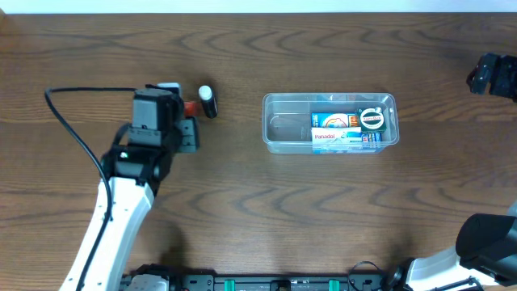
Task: Pack container
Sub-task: 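Lift the red Panadol box and carry it over the container, then lower the red Panadol box into the container's left end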
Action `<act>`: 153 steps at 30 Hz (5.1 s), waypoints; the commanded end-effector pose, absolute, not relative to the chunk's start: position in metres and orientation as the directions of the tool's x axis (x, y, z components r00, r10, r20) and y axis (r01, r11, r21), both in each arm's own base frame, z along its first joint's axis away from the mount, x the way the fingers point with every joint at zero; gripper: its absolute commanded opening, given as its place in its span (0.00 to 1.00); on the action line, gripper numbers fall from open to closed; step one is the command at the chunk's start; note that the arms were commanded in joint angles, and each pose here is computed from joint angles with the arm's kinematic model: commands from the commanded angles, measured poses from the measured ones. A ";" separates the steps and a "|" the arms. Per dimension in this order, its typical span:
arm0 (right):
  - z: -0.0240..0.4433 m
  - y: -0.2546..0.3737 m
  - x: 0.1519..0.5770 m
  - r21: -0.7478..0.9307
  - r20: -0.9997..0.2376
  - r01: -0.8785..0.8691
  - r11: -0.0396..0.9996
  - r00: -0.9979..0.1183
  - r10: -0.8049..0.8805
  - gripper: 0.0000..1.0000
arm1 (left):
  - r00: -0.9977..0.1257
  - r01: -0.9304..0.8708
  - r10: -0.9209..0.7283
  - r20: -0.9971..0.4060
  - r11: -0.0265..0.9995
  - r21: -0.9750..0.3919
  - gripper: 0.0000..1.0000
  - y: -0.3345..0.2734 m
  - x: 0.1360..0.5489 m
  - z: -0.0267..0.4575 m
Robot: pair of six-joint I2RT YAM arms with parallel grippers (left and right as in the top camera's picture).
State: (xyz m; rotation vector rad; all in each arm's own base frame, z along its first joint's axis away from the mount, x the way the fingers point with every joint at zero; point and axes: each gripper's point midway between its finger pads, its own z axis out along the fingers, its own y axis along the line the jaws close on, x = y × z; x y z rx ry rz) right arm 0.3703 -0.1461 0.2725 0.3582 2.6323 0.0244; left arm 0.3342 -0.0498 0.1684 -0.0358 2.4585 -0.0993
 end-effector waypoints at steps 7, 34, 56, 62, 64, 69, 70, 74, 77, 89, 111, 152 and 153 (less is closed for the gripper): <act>0.279 -0.147 0.370 0.079 -0.476 0.249 0.965 -0.841 0.256 0.99 | -0.746 0.099 -0.093 -0.660 0.964 -0.248 0.54 -0.134 0.345 0.203; 0.279 -0.147 0.370 0.079 -0.476 0.249 0.965 -0.841 0.256 0.99 | -0.845 0.218 0.094 -0.526 0.959 -0.179 0.48 -0.260 0.383 0.154; 0.279 -0.147 0.370 0.079 -0.476 0.250 0.965 -0.841 0.256 0.99 | -0.840 0.156 0.067 -0.538 0.980 -0.122 0.47 -0.290 0.385 0.115; 0.279 -0.147 0.370 0.079 -0.476 0.250 0.965 -0.841 0.256 0.99 | -0.857 0.096 0.005 -0.515 0.984 -0.151 0.47 -0.293 0.384 0.104; 0.279 -0.147 0.370 0.079 -0.476 0.249 0.965 -0.841 0.256 0.99 | -0.860 0.099 0.011 -0.510 0.984 -0.147 0.47 -0.294 0.383 0.100; 0.279 -0.147 0.370 0.079 -0.476 0.249 0.965 -0.841 0.256 0.99 | -0.870 0.060 -0.026 -0.493 0.986 -0.159 0.47 -0.294 0.383 0.092; 0.279 -0.147 0.370 0.079 -0.476 0.250 0.965 -0.841 0.256 0.99 | -0.870 0.048 -0.040 -0.491 0.985 -0.166 0.47 -0.294 0.383 0.092; 0.279 -0.147 0.370 0.079 -0.476 0.249 0.965 -0.841 0.256 0.99 | -0.873 0.028 -0.064 -0.484 0.983 -0.179 0.47 -0.295 0.384 0.089; 0.279 -0.147 0.370 0.079 -0.476 0.250 0.965 -0.841 0.256 0.99 | -0.874 0.031 -0.060 -0.482 0.984 -0.178 0.47 -0.297 0.383 0.087; 0.279 -0.147 0.370 0.078 -0.476 0.249 0.965 -0.841 0.256 0.99 | -0.886 0.051 -0.027 -0.462 0.986 -0.156 0.47 -0.308 0.377 0.064; 0.279 -0.147 0.370 0.079 -0.476 0.250 0.965 -0.841 0.256 0.99 | -0.880 0.058 -0.029 -0.474 0.984 -0.166 0.71 -0.310 0.380 0.069; 0.279 -0.147 0.370 0.079 -0.476 0.250 0.965 -0.841 0.256 0.99 | -0.956 0.135 0.081 -0.281 0.975 -0.177 0.06 -0.260 0.362 0.104; 0.279 -0.147 0.370 0.079 -0.476 0.250 0.965 -0.841 0.257 0.99 | -0.958 0.141 0.090 -0.271 0.974 -0.175 0.06 -0.261 0.361 0.101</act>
